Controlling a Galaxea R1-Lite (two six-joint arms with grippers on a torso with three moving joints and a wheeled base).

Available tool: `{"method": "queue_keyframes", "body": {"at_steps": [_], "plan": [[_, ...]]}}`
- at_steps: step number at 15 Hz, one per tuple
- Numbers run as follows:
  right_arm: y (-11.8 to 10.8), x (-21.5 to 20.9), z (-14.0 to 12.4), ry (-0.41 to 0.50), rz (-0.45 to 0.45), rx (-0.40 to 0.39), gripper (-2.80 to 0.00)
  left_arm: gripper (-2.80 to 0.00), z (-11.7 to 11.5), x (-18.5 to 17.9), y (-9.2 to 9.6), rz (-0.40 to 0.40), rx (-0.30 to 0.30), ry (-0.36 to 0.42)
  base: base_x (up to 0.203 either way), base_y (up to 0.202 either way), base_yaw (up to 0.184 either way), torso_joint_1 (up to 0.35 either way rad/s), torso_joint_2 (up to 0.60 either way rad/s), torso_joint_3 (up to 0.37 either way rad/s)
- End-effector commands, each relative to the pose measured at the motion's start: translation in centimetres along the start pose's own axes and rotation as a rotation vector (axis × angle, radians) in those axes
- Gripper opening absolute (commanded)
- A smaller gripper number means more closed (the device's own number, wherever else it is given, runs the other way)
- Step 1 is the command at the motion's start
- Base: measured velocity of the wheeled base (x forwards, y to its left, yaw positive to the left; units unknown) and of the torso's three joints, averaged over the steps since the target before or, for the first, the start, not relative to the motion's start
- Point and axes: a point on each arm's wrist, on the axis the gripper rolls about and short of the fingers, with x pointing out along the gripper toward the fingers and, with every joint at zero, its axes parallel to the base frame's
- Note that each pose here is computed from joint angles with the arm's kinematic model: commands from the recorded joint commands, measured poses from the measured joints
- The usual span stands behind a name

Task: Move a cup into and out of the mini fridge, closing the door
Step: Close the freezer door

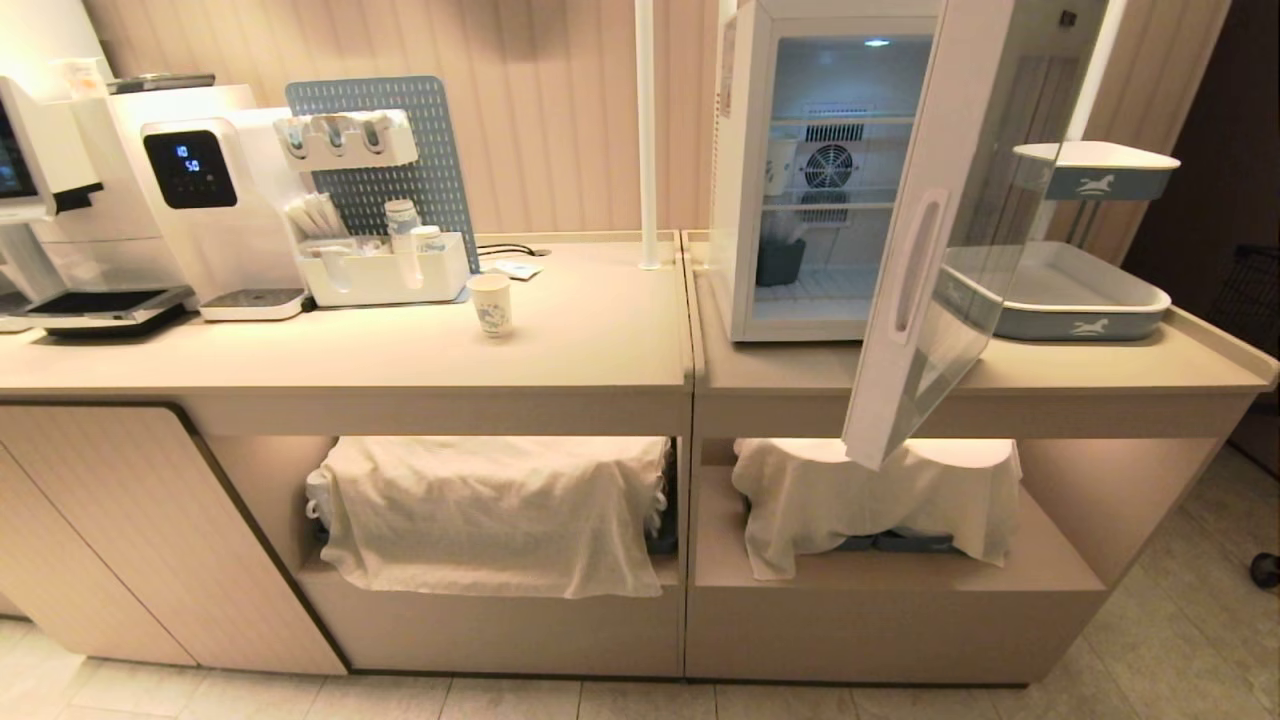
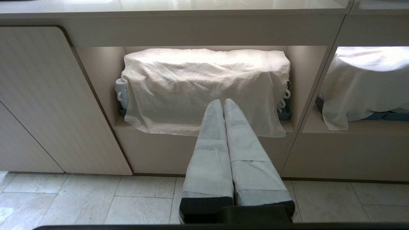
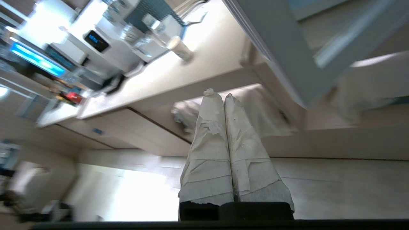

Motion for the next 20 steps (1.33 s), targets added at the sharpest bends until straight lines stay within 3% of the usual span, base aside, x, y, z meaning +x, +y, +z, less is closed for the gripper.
{"method": "queue_keyframes", "body": {"at_steps": [1, 4, 8, 12, 16, 18, 20], "plan": [[-1.4, 8.1, 1.6, 0.086, 0.017, 0.114, -2.80, -2.80, 0.0, 0.0, 0.0, 0.000, 0.000, 0.000, 0.000, 0.000, 0.000, 0.000, 0.00, 0.000], [-1.3, 14.6, 2.0, 0.107, 0.107, 0.162, -2.80, -2.80, 0.0, 0.0, 0.0, 0.000, 0.000, 0.000, 0.000, 0.000, 0.000, 0.000, 0.00, 0.000], [-0.8, 20.5, 4.2, 0.004, 0.213, 0.125, -2.80, -2.80, 0.0, 0.0, 0.0, 0.000, 0.000, 0.000, 0.000, 0.000, 0.000, 0.000, 0.00, 0.000], [-2.5, 18.9, 4.2, 0.023, 0.095, -0.037, -2.80, -2.80, 0.0, 0.0, 0.0, 0.000, 0.000, 0.001, 0.000, 0.000, 0.000, 0.000, 0.00, 0.000], [-1.4, 15.0, 4.4, 0.037, 0.063, -0.087, -2.80, -2.80, 0.0, 0.0, 0.0, 0.000, 0.000, 0.000, 0.000, 0.000, 0.000, 0.000, 0.00, 0.000], [-1.6, 14.6, 4.5, 0.008, 0.000, -0.182, -2.80, -2.80, 0.0, 0.0, 0.0, 0.000, 0.000, 0.001, 0.000, 0.000, 0.000, 0.000, 0.00, 0.000], [-1.5, 14.0, 4.3, 0.001, -0.022, -0.221, -2.80, -2.80, 0.0, 0.0, 0.0, 0.000, 0.000, 0.001, 0.000, 0.000, 0.000, 0.000, 0.00, 0.000]]}}
